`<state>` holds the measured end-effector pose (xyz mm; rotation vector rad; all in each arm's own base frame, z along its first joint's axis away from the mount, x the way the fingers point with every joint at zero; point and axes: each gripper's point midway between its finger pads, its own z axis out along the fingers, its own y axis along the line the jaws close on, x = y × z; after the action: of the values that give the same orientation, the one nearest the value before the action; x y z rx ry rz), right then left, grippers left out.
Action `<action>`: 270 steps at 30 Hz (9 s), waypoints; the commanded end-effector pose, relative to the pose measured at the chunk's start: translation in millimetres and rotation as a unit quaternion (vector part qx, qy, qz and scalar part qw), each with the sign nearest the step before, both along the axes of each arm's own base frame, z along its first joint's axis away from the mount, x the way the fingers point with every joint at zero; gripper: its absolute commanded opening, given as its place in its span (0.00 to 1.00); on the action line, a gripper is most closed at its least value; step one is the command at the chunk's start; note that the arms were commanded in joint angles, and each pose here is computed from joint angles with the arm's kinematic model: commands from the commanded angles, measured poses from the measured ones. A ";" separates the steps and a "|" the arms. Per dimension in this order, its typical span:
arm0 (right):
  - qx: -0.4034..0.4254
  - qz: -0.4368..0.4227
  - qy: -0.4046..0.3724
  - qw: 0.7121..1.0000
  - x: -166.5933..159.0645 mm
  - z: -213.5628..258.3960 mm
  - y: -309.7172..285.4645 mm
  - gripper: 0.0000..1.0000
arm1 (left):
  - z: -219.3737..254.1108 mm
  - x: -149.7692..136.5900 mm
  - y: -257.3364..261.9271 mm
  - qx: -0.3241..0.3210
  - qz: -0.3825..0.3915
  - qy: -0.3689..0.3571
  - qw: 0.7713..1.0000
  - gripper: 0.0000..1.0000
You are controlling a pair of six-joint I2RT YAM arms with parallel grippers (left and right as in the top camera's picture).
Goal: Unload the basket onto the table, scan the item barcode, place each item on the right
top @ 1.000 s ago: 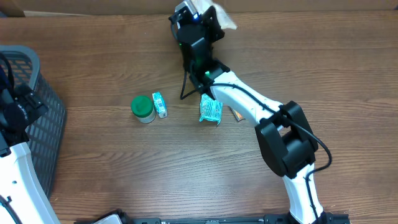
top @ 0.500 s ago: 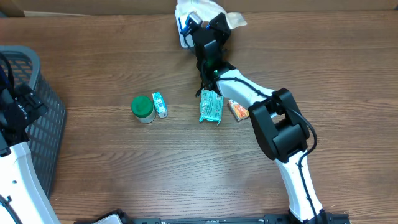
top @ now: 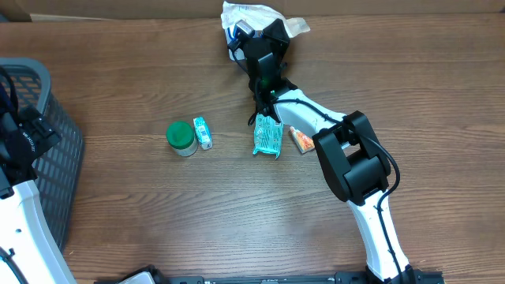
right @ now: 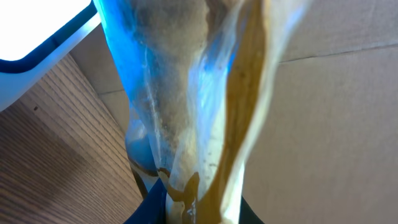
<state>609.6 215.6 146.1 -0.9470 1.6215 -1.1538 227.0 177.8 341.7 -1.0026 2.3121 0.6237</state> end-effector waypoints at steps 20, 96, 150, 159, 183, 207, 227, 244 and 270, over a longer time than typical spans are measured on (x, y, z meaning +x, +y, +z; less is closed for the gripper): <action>0.235 -0.034 -0.120 0.964 -56.4 191.0 -23.1 0.04 | 2.1 0.2 1.2 0.003 -0.004 0.002 1.000 1.00; 0.651 -0.322 0.350 0.592 -179.6 -62.5 -39.7 0.16 | 2.1 0.2 1.2 0.003 -0.004 0.002 1.000 1.00; 0.581 -0.378 0.374 0.616 -187.7 -109.6 -92.1 0.20 | 2.1 0.2 1.2 0.003 -0.004 0.002 1.000 1.00; 0.630 -0.350 0.394 0.570 -184.2 -81.1 -96.5 0.17 | 2.2 0.3 1.2 0.003 -0.004 0.002 1.000 1.00; 0.595 -0.282 0.518 0.546 -237.1 -127.9 -117.2 0.31 | 2.0 0.3 1.2 0.003 -0.004 0.002 1.000 1.00; 0.659 -0.198 0.558 0.463 -249.3 -83.9 -79.5 0.04 | 2.1 0.2 1.2 0.003 -0.004 0.002 1.000 1.00; 0.793 0.072 0.588 0.140 -257.4 94.9 -43.9 0.04 | 2.0 0.3 1.2 0.003 -0.004 0.002 1.000 1.00; 0.795 0.021 0.591 0.134 -247.9 88.6 -42.6 0.04 | 2.1 0.2 1.2 0.003 -0.004 0.002 1.000 1.00; 0.526 -0.037 0.012 0.850 -84.7 167.9 2.5 0.04 | 2.1 0.2 1.2 0.003 -0.004 0.002 1.000 1.00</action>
<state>498.5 245.6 307.5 -0.1590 2.0653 0.2427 227.1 177.8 341.3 -1.0028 2.3140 0.6240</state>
